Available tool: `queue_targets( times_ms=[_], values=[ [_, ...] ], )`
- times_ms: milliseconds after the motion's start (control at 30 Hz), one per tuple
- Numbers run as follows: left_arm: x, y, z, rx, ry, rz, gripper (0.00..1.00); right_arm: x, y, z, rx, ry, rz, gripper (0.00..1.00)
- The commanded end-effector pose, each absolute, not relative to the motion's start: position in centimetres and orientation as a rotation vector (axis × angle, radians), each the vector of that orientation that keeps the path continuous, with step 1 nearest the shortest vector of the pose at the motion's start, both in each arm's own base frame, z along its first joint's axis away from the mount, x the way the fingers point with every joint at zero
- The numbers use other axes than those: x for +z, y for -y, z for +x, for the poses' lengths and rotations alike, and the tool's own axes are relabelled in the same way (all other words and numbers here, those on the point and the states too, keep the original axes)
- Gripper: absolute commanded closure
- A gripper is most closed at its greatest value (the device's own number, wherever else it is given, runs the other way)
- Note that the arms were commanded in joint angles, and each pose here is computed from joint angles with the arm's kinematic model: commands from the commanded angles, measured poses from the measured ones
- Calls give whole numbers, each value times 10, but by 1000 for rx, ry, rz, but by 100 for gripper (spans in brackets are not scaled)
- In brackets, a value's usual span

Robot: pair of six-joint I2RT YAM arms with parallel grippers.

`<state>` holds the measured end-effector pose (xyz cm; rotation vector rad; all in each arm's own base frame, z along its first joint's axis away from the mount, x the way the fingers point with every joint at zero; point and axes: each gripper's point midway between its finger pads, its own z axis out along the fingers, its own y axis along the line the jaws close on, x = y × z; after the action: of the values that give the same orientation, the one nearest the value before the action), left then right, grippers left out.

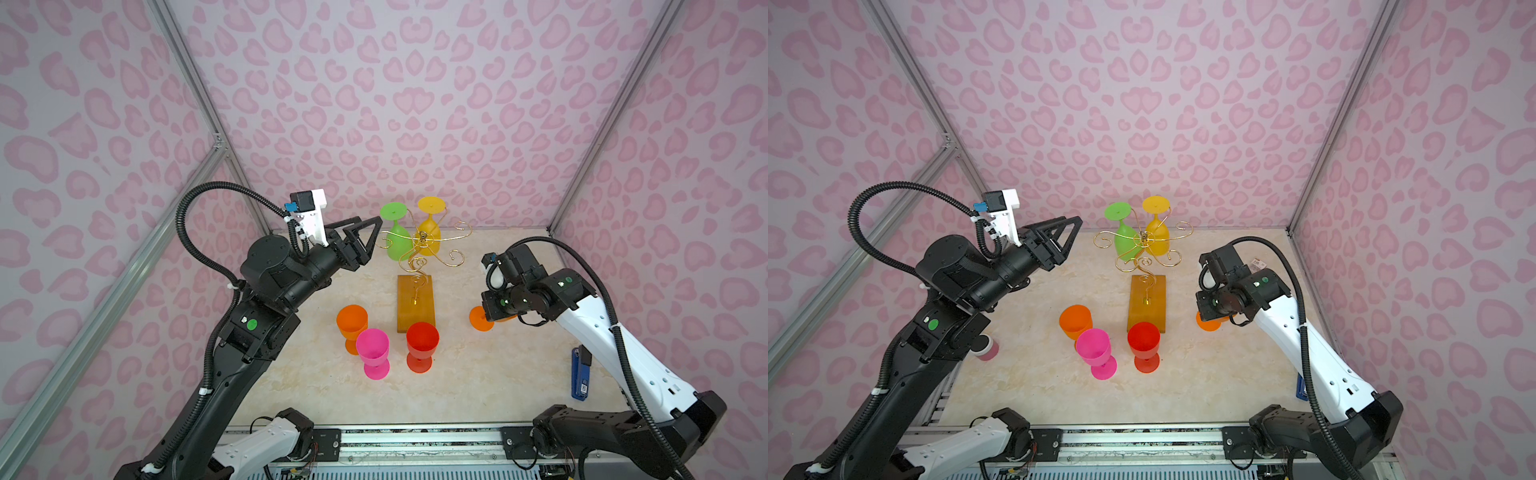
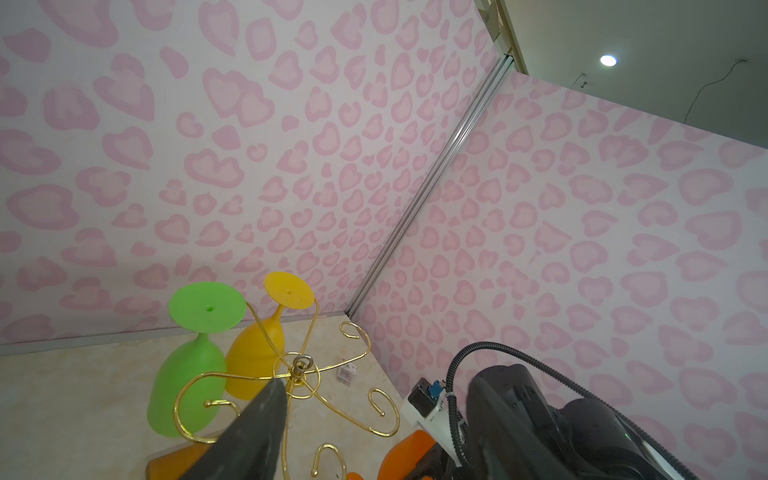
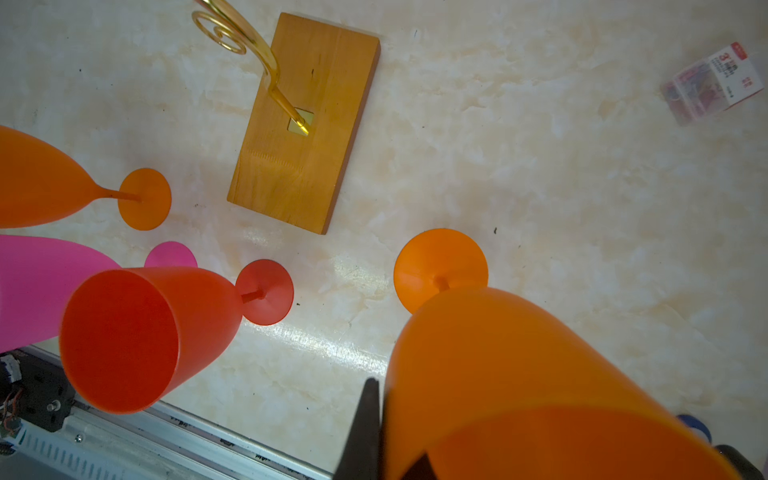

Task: Take the wine glass off the wine glass rack
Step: 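Lower the orange glass with the right gripper beside the red glass, then stand the orange glass upright, open the right gripper and lift away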

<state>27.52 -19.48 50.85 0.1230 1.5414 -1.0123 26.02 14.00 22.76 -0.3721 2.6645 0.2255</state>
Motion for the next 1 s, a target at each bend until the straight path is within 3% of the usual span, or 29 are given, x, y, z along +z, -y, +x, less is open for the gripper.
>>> queue_targets(
  times_ms=[0, 300, 967],
  values=[
    [512, 192, 274, -1003, -1526, 125, 30, 217, -143, 248, 207, -2721, -446, 100],
    [510, 193, 276, -1023, -1535, 124, 30, 193, -185, 237, 172, -2749, -673, 100],
    [518, 181, 275, -1000, -1516, 97, 30, 149, -217, 244, 93, -2804, -777, 100]
  ],
)
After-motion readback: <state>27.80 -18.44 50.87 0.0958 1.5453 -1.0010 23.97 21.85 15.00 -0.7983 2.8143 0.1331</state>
